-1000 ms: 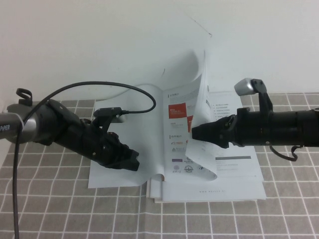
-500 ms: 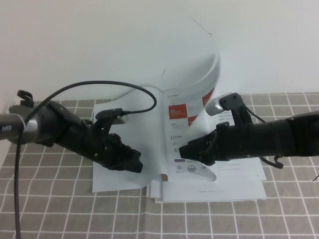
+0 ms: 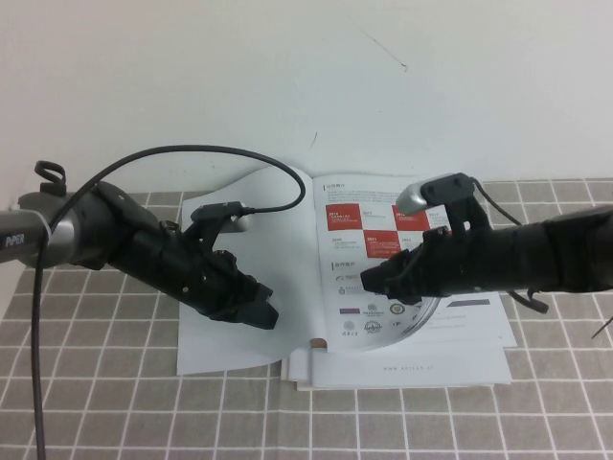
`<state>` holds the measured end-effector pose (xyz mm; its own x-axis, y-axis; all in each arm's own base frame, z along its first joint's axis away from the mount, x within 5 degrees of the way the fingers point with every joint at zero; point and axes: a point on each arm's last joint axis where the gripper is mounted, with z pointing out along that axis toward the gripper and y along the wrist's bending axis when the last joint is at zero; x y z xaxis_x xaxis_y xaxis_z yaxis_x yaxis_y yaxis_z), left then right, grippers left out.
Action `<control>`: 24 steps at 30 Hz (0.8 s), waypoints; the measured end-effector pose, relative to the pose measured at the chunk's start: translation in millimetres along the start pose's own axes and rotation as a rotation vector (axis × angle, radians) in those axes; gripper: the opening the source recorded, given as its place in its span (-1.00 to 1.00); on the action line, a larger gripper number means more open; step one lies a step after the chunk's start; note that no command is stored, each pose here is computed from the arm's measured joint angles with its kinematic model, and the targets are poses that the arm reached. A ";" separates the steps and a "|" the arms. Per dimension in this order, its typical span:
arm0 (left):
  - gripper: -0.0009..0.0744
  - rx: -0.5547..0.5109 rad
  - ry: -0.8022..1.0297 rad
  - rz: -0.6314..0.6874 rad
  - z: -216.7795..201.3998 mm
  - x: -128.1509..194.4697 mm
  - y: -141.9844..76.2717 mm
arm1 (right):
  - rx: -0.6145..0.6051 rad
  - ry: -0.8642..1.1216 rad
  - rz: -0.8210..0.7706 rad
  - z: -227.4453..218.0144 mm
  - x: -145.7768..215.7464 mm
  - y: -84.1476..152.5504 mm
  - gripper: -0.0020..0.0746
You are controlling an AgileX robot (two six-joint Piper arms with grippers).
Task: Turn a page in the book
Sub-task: Open the closed book
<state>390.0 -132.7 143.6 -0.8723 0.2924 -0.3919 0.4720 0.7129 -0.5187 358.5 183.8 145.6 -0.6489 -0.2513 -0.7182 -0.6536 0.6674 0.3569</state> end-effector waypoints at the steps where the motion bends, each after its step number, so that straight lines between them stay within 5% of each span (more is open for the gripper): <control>1: -0.99 -0.001 0.002 0.002 0.0 0.2 0.1 | 0.002 -0.007 -0.004 -0.6 -3.7 0.1 -0.11; 15: -0.99 0.000 0.009 0.001 0.5 0.6 0.4 | 0.046 0.046 -0.064 -17.6 -33.1 -4.3 -0.11; 24: -0.99 0.000 0.015 0.005 1.8 0.8 -1.6 | 0.237 0.159 0.119 -66.3 -43.2 -51.4 0.01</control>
<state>388.8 -134.8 142.7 -0.8718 0.3054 -0.3830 0.4762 0.7116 -0.5165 394.3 113.8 197.8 -0.7803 -0.2557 -0.5708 -0.4724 0.8391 0.2698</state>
